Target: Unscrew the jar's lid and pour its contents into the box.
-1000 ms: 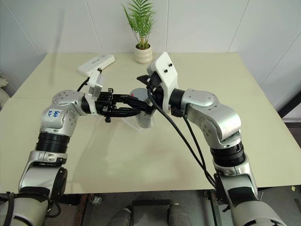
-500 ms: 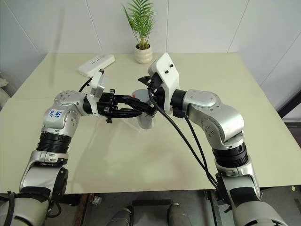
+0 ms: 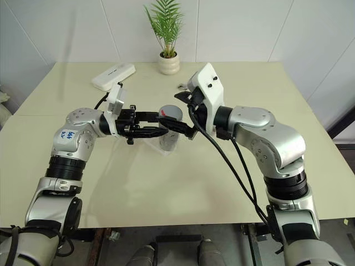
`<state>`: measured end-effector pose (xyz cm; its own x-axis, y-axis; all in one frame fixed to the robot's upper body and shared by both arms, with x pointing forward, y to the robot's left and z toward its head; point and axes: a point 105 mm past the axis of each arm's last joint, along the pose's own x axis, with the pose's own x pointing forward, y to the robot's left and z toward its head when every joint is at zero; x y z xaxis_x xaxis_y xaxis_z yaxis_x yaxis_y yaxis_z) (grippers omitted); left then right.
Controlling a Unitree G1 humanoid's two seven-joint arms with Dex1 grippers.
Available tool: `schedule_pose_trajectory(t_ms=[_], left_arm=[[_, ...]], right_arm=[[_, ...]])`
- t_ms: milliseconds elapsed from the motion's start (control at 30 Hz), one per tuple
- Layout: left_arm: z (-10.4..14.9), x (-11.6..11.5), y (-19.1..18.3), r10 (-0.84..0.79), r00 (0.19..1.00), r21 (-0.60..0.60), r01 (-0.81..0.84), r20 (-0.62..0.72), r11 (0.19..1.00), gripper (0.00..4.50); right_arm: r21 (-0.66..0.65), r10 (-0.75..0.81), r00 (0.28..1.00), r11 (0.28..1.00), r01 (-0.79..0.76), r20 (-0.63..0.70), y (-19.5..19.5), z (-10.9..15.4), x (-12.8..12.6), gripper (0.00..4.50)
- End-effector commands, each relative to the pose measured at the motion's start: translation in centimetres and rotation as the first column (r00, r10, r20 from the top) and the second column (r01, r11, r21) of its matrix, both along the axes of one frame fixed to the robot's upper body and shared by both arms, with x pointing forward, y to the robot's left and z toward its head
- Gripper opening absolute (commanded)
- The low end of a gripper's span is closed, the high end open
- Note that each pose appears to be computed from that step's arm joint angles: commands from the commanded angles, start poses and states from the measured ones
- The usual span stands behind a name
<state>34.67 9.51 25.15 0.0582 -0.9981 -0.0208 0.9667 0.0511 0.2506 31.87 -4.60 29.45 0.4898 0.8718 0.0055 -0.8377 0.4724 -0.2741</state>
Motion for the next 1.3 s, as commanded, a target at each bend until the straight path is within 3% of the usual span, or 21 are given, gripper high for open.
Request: schedule_pose_trajectory(t_ms=[33,467,900,1300], left_arm=[[1.4,-0.3,0.6,-0.001,0.998,-0.036,0.003,0.062,0.999,1.93],[1.4,-0.7,0.2,-0.033,0.998,-0.122,0.039,0.044,0.992,1.92],[0.8,-0.7,0.7,-0.048,0.998,-0.128,0.051,0.028,0.991,1.91],[1.0,-0.5,0.8,-0.026,0.998,-0.133,0.034,0.061,0.991,1.91]], right_arm=[[0.040,-0.073,0.996,0.997,0.071,0.058,-2.0,1.8,-0.1,4.50],[0.091,-0.007,0.999,0.996,0.003,0.037,-0.4,1.9,-1.6,4.50],[0.075,0.026,1.000,0.997,-0.026,0.004,1.6,0.4,-1.6,4.50],[0.115,-0.005,1.000,0.993,0.004,0.015,2.5,0.7,-1.6,4.50]])
